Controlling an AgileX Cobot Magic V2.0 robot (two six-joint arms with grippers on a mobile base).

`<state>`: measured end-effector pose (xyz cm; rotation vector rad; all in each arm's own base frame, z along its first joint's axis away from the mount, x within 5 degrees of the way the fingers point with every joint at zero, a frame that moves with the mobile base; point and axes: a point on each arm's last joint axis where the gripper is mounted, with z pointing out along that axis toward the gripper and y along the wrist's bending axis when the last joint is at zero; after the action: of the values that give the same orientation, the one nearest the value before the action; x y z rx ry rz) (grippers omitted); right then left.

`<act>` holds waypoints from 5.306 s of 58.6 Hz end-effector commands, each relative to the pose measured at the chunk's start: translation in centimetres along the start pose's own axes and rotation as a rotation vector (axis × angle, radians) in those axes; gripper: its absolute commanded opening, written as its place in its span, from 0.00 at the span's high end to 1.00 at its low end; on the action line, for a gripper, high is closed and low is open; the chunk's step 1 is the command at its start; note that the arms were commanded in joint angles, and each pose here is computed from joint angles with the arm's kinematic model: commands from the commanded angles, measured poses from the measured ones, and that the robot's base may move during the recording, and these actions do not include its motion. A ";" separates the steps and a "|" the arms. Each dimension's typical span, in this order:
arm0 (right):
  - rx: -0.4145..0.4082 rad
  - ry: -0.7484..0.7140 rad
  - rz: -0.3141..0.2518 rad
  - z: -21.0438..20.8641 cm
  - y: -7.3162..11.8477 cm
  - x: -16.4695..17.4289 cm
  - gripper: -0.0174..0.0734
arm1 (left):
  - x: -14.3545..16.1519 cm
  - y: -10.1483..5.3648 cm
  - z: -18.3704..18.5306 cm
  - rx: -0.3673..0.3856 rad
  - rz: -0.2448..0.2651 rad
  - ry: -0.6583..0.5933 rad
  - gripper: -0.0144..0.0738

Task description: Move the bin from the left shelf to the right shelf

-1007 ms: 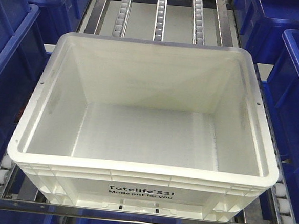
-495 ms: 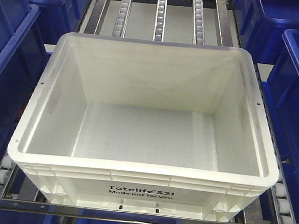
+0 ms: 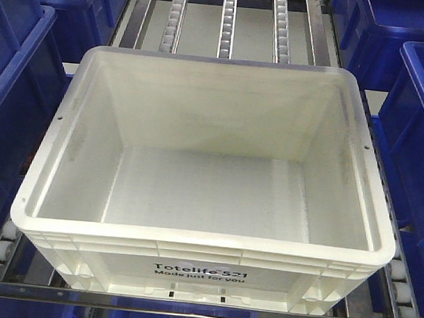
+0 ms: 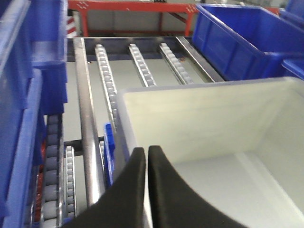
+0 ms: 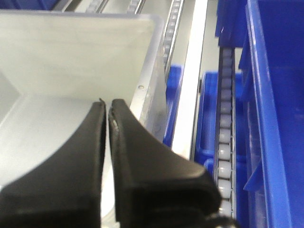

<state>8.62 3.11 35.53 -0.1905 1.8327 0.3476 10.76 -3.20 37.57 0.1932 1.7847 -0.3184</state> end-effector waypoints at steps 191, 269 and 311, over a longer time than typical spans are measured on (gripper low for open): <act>0.057 0.435 0.048 18.8 -2.2 -3.0 0.11 | 0.9 2.4 17.6 0.056 -0.183 0.418 0.35; 0.071 0.518 0.032 20.7 -2.7 -1.3 0.15 | 2.0 2.6 18.5 0.060 -0.196 0.474 0.35; 0.072 0.516 0.032 20.7 -2.7 -1.3 0.77 | 1.9 2.6 18.6 0.056 -0.193 0.464 0.85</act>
<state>28.44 7.17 29.17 -0.2346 2.4560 0.2451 28.45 -6.40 29.67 0.1367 2.3321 -0.4651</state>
